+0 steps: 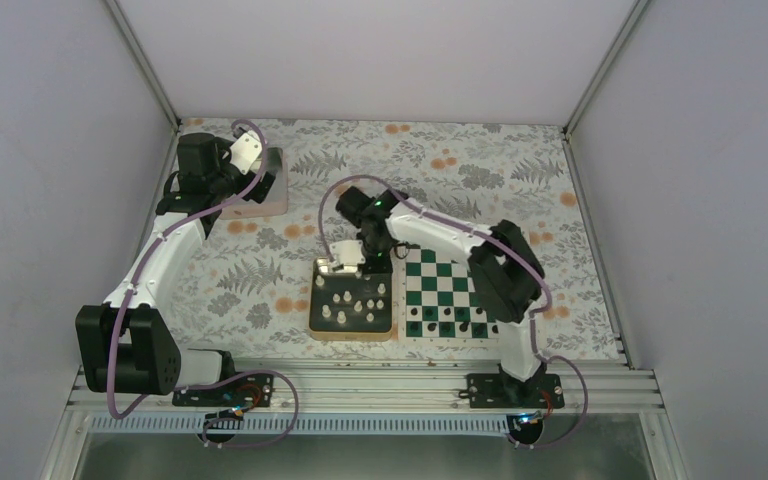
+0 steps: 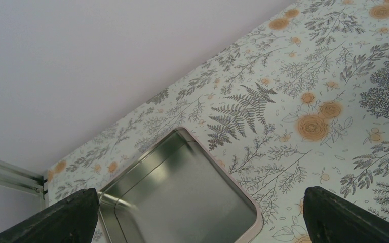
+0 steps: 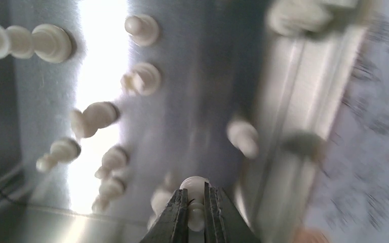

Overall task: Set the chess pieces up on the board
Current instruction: Pick up the chess piece from the storage box, then place the chess piece on the chessboard.

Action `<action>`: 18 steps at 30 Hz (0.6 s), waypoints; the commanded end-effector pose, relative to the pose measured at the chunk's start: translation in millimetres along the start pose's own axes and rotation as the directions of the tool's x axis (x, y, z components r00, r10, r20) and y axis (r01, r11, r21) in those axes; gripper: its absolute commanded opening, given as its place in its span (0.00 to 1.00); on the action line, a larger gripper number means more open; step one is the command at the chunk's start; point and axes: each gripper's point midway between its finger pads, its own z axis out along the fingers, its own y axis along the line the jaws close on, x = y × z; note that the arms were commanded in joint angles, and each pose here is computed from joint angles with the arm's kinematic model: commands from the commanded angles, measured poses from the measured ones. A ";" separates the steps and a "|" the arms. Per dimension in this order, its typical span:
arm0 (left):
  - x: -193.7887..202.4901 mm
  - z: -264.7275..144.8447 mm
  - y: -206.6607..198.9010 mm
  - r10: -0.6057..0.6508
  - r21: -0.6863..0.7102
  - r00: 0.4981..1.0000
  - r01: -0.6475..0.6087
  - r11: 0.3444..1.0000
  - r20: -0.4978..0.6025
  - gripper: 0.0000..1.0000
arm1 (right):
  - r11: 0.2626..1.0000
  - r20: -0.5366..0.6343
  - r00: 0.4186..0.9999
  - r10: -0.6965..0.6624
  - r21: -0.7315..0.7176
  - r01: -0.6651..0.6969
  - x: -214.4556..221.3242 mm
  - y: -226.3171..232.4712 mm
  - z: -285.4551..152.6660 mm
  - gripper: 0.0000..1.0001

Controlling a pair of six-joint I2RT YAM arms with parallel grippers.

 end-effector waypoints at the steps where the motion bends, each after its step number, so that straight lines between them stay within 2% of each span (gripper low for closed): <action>1: -8.6 -7.3 0.7 0.017 0.003 0.999 -0.017 1.000 0.028 1.00 | 0.985 0.052 0.993 0.101 0.134 -0.107 26.5 -31.5 -66.4 0.05; 4: -8.0 -7.0 0.6 0.017 0.004 0.999 -0.017 1.000 0.027 1.00 | 0.959 0.081 0.977 0.195 0.195 -0.207 63.6 -56.6 -96.8 0.06; 8: -8.1 -6.7 0.1 0.018 0.005 0.999 -0.018 1.000 0.028 1.00 | 0.916 0.079 0.944 0.321 0.228 -0.331 122.6 -75.1 -107.7 0.06; 12: -7.7 -5.9 0.0 0.018 0.006 0.999 -0.018 1.000 0.027 1.00 | 0.884 0.074 0.909 0.411 0.212 -0.417 162.8 -78.9 -93.2 0.07; 18: -8.2 -6.8 0.3 0.018 0.005 0.999 -0.018 1.000 0.028 1.00 | 0.866 0.069 0.880 0.470 0.159 -0.474 182.9 -74.4 -58.8 0.07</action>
